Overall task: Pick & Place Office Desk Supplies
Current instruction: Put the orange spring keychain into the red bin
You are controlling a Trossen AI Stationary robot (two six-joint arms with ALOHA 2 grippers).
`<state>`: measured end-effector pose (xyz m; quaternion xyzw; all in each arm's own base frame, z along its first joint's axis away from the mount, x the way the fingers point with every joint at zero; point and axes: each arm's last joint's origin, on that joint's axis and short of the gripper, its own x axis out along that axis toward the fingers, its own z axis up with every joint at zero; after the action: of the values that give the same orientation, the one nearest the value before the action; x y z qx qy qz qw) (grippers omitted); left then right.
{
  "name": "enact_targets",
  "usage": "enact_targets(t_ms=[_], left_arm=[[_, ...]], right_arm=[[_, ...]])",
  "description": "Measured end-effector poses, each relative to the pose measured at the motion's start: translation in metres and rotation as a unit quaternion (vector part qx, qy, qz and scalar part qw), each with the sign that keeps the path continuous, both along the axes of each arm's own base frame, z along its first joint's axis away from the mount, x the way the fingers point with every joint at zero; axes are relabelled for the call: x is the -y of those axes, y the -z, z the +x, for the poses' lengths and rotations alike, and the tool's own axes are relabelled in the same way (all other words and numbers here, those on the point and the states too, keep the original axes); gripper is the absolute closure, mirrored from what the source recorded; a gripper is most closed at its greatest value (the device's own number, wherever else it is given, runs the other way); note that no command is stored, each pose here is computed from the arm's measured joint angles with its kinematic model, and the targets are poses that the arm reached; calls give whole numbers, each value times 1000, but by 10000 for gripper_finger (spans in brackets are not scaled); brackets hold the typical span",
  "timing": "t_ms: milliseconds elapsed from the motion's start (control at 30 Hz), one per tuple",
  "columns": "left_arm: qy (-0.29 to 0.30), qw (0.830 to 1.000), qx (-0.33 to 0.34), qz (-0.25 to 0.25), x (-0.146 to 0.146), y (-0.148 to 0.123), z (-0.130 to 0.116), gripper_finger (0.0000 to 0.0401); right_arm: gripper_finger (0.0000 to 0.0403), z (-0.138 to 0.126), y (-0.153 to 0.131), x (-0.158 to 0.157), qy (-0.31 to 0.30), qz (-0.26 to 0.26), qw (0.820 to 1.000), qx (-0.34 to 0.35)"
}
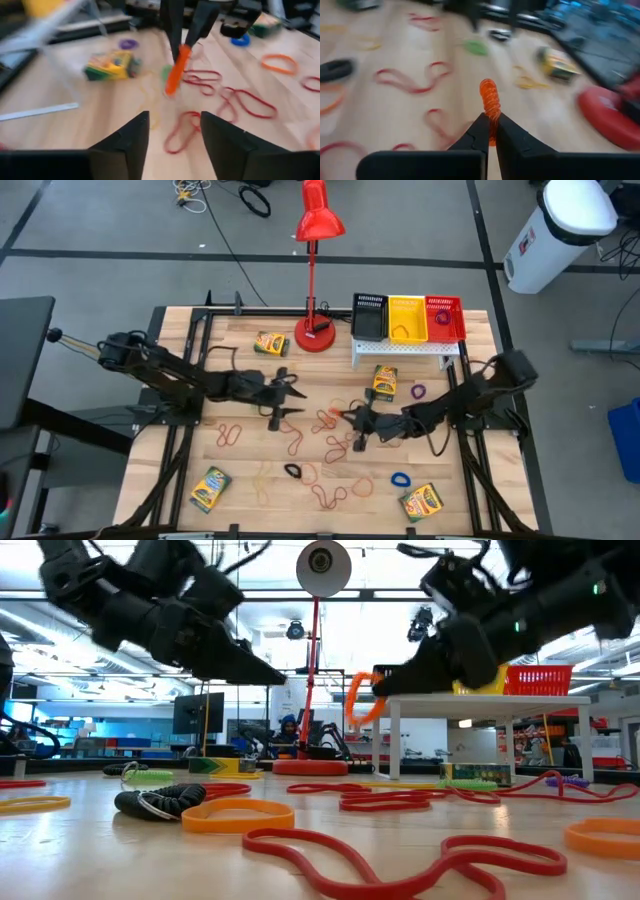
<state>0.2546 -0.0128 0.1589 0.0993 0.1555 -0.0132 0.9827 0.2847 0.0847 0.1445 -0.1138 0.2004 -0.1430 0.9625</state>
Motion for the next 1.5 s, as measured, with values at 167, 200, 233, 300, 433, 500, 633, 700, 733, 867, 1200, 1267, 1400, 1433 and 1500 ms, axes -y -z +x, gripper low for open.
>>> enact_targets(t_ms=[167, 200, 233, 300, 433, 500, 633, 700, 733, 867, 1200, 1267, 1400, 1433, 1500], left_arm=[[-48, 997, 52, 4, -4, 9, -18, 265], [-53, 997, 52, 3, -4, 11, -20, 269], [-56, 997, 48, 1, -4, 13, -22, 272], [-56, 997, 44, -4, -4, 15, -23, 275], [-55, 997, 53, -6, -4, 13, -22, 276], [-55, 997, 60, -7, -4, 12, -22, 276], [-55, 997, 57, -6, -4, 12, -22, 276], [-55, 997, 57, -6, -4, 12, -22, 276], [-55, 997, 57, -6, -4, 12, -22, 276], [-55, 997, 57, -7, -4, 12, -22, 276], [-56, 997, 58, -12, -4, 12, -22, 276], [-60, 996, 59, -30, -4, 12, -22, 276], [-59, 995, 65, -57, -3, 11, -22, 276], [-61, 994, 65, -65, -3, 11, -22, 276], [-64, 993, 65, -73, -3, 11, -21, 276]], right_arm=[[385, -27, -52, 13, 92, 6, 995, 27], [386, -33, -66, 15, 103, 8, 994, 36], [386, -40, -80, 17, 116, 8, 992, 43], [385, -56, -107, 23, 156, 4, 987, 48], [384, -91, -157, 48, 244, 3, 969, 41], [386, -109, -174, 64, 284, 10, 958, 30], [387, -135, -190, 97, 366, 32, 930, 4], [387, -143, -190, 112, 399, 47, 916, -18], [387, -147, -189, 119, 414, 57, 908, -29], [387, -161, -184, 148, 485, 95, 867, -64], [386, -179, -178, 193, 545, 145, 819, -105], [380, -178, -175, 199, 547, 156, 814, -115], [343, -173, -163, 210, 539, 180, 811, -137], [330, -171, -161, 212, 541, 181, 809, -143], [304, -169, -158, 214, 546, 173, 805, -154]])
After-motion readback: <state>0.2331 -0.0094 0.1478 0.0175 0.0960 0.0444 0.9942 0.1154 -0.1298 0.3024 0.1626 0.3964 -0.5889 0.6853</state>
